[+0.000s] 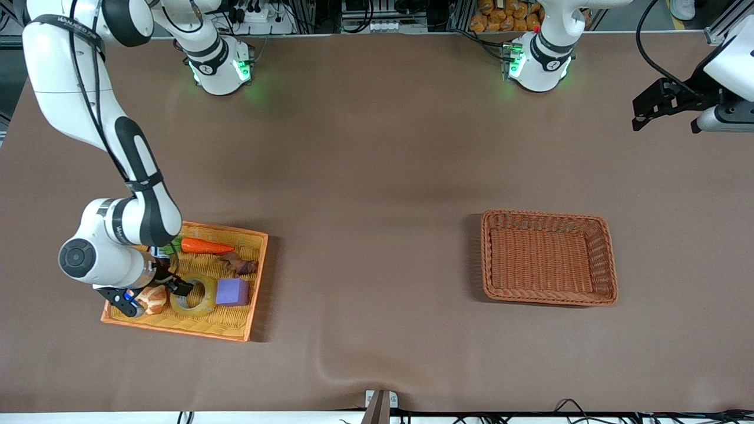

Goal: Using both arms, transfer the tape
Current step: 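Lower the right gripper and grasp the yellow tape roll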

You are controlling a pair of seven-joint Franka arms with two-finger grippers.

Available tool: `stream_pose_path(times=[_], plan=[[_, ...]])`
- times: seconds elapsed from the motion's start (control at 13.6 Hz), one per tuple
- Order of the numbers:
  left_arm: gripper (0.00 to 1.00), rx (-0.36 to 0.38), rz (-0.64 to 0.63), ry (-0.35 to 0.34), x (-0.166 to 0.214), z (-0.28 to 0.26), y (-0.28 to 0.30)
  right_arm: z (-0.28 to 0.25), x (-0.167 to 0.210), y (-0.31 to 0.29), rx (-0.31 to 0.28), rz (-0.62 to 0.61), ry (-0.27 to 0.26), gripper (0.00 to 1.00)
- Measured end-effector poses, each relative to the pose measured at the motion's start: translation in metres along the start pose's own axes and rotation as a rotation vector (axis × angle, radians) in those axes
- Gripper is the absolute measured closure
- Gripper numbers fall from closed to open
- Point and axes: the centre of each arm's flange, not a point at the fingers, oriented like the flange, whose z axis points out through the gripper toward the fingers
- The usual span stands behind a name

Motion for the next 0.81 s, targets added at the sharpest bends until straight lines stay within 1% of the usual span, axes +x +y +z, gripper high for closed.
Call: stream_pose_path(times=[0.15,0.29,0.37,0.44,0.66,0.81], plan=[[0.0,0.0,0.0,-0.002,0.0,0.001,0.0,-0.005,-0.006,-0.005,-0.015,-0.008,-0.029,0.46],[0.0,0.0,-0.001,-0.003,0.0,0.002,-0.001,-0.016,-0.011,-0.009,-0.026,-0.015,-0.049,0.65],[0.0,0.0,-0.002,-0.003,0.0,0.002,-0.001,-0.025,-0.012,-0.009,-0.03,-0.015,-0.055,0.76],[0.0,0.0,-0.002,-0.003,0.0,0.002,-0.001,-0.037,-0.013,-0.008,-0.033,-0.015,-0.059,0.78],[0.0,0.0,-0.002,-0.005,0.0,0.003,-0.001,-0.092,-0.013,-0.008,-0.031,-0.015,-0.057,0.78],[0.0,0.0,-0.002,-0.007,0.001,0.004,-0.001,-0.134,-0.015,-0.01,-0.038,-0.021,-0.073,0.78]])
